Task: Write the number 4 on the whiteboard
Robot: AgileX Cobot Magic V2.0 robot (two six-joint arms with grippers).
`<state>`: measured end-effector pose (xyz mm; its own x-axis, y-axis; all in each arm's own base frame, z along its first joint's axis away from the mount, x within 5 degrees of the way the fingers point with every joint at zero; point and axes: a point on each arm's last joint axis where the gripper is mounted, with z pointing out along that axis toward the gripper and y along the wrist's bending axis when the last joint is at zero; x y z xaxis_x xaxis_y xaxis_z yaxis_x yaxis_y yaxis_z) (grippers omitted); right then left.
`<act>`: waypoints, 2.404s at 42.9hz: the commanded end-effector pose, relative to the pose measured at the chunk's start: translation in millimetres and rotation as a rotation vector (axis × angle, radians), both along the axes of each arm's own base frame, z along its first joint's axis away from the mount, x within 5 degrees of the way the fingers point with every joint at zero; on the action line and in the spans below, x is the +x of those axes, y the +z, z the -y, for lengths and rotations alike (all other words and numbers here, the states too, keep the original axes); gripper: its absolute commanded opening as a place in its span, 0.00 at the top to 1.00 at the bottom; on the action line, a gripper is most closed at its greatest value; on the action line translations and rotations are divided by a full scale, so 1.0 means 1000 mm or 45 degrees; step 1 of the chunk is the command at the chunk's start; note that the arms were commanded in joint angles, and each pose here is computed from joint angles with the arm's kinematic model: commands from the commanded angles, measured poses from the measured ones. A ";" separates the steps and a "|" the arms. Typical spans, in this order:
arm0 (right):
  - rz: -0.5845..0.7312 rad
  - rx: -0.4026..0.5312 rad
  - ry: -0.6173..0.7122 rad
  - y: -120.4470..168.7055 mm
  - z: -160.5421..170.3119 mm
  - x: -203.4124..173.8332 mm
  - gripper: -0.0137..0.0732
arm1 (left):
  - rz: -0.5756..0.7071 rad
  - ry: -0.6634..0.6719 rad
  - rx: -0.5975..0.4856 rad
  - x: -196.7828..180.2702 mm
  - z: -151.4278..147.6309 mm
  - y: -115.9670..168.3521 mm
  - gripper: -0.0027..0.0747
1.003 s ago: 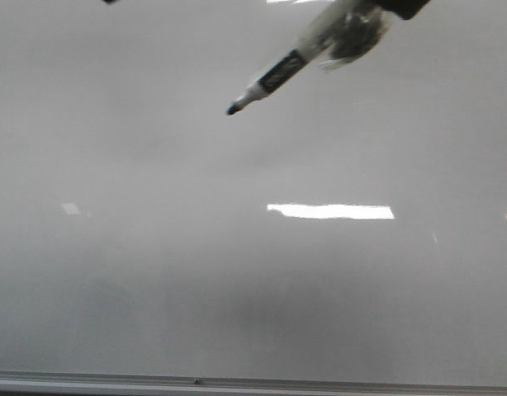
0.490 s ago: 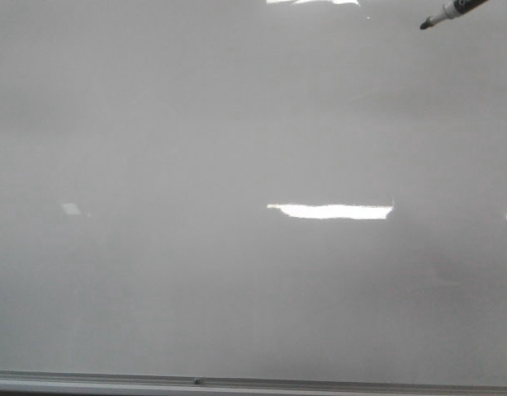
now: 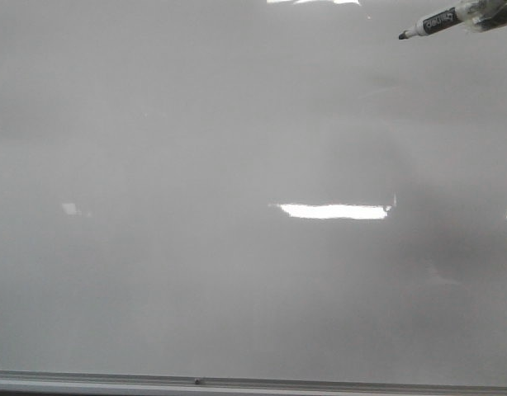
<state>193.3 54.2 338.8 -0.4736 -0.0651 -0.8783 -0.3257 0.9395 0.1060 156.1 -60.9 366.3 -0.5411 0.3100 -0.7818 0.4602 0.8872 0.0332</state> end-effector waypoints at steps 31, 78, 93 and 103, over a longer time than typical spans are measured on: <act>0.195 0.020 -0.106 0.018 -0.004 0.060 0.91 | 0.135 0.022 -0.082 0.002 0.001 0.016 0.40; 0.004 -0.094 -0.048 0.010 0.009 0.046 0.91 | 0.150 0.025 -0.079 0.003 0.001 0.017 0.40; 0.167 -0.071 -0.040 0.021 -0.003 0.049 0.91 | 0.173 0.029 -0.087 0.004 0.001 0.019 0.40; -0.035 -0.105 0.004 -0.008 -0.008 0.065 0.91 | 0.173 0.029 -0.087 0.004 0.001 0.018 0.40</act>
